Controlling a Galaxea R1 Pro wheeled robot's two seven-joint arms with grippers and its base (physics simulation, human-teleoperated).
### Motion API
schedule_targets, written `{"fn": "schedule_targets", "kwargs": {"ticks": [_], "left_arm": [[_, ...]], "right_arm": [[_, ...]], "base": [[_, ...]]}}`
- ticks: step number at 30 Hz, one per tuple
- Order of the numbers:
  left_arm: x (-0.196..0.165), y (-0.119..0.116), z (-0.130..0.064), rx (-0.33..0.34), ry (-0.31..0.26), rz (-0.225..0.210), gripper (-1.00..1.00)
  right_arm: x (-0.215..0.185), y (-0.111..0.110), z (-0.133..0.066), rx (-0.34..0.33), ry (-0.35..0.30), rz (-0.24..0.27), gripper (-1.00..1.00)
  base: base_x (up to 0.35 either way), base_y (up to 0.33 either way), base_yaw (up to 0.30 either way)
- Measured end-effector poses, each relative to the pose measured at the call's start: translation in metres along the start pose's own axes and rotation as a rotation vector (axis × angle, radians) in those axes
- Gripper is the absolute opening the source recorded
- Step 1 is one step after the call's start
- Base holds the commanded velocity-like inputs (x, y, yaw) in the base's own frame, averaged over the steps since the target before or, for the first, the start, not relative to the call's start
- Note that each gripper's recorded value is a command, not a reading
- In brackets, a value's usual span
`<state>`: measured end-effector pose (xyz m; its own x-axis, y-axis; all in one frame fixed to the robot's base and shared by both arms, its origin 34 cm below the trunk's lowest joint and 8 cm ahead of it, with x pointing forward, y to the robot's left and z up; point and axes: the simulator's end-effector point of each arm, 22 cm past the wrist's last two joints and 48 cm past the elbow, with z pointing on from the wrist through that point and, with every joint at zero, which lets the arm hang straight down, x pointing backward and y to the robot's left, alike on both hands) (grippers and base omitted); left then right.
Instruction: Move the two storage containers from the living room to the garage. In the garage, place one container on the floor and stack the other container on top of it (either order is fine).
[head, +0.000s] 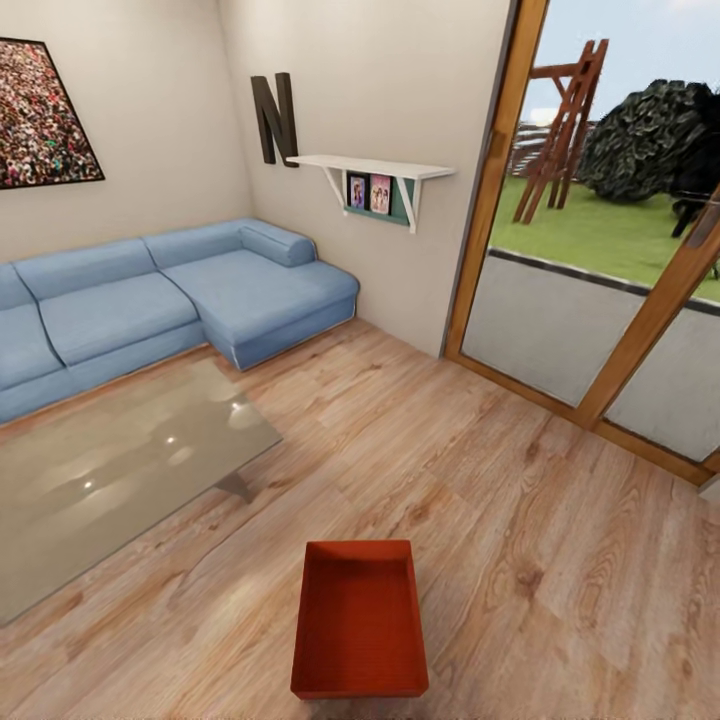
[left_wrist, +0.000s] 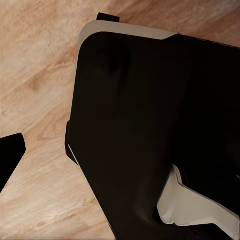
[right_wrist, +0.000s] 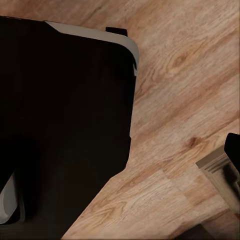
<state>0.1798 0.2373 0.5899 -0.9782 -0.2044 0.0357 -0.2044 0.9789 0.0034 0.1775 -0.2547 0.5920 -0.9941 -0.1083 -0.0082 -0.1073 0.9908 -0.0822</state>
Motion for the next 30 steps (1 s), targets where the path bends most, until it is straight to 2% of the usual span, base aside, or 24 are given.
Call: {"fn": "schedule_targets", "kwargs": {"ticks": [30], "left_arm": [[0.019, 0.004, 0.003, -0.010, 0.047, 0.000, 1.00]], "right_arm": [[0.019, 0.002, 0.002, -0.005, 0.048, -0.004, 1.00]], "base": [[0.000, 0.000, 0.000]]}}
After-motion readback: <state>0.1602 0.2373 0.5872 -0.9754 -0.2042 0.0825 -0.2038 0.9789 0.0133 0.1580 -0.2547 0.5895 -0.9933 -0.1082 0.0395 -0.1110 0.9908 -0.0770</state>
